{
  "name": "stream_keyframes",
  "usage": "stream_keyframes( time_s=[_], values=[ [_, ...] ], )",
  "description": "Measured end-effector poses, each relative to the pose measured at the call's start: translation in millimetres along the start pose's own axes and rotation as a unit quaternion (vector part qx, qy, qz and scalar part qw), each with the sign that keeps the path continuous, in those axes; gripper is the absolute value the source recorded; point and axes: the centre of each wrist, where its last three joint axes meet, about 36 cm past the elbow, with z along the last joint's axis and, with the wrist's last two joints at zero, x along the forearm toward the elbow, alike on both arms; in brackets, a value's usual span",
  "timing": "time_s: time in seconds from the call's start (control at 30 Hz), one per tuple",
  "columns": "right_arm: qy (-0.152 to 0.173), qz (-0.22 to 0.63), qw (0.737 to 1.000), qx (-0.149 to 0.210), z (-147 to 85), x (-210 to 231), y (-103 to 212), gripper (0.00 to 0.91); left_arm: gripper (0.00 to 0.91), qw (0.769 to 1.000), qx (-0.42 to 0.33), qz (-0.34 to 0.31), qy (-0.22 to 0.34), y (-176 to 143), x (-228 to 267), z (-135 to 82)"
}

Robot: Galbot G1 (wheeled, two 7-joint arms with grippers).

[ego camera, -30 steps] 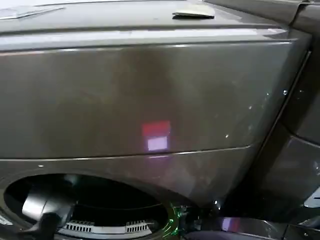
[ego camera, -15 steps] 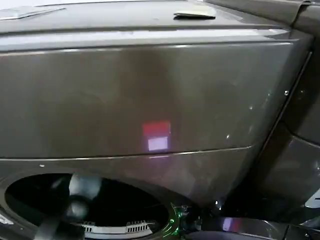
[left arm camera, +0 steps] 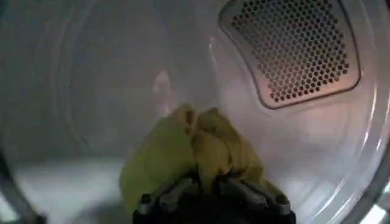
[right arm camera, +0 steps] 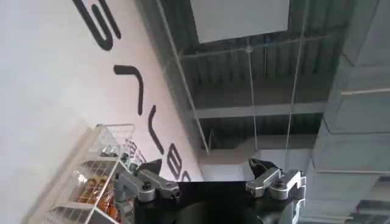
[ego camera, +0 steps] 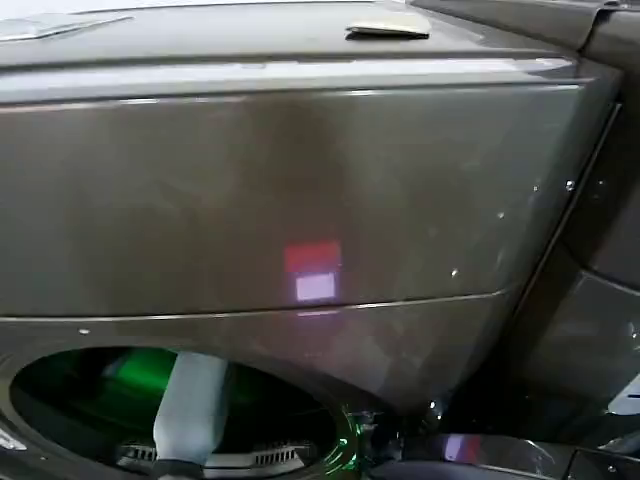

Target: Grasp the clothes from the dryer.

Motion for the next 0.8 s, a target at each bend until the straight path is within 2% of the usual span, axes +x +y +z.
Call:
stream_keyframes(
  time_s=[0.8],
  values=[
    [0.001,-0.010,1.000,-0.003,-1,0,2,0.907,0.000,0.999,0.025,-0.023,-0.007,-4,16,-3]
  ],
)
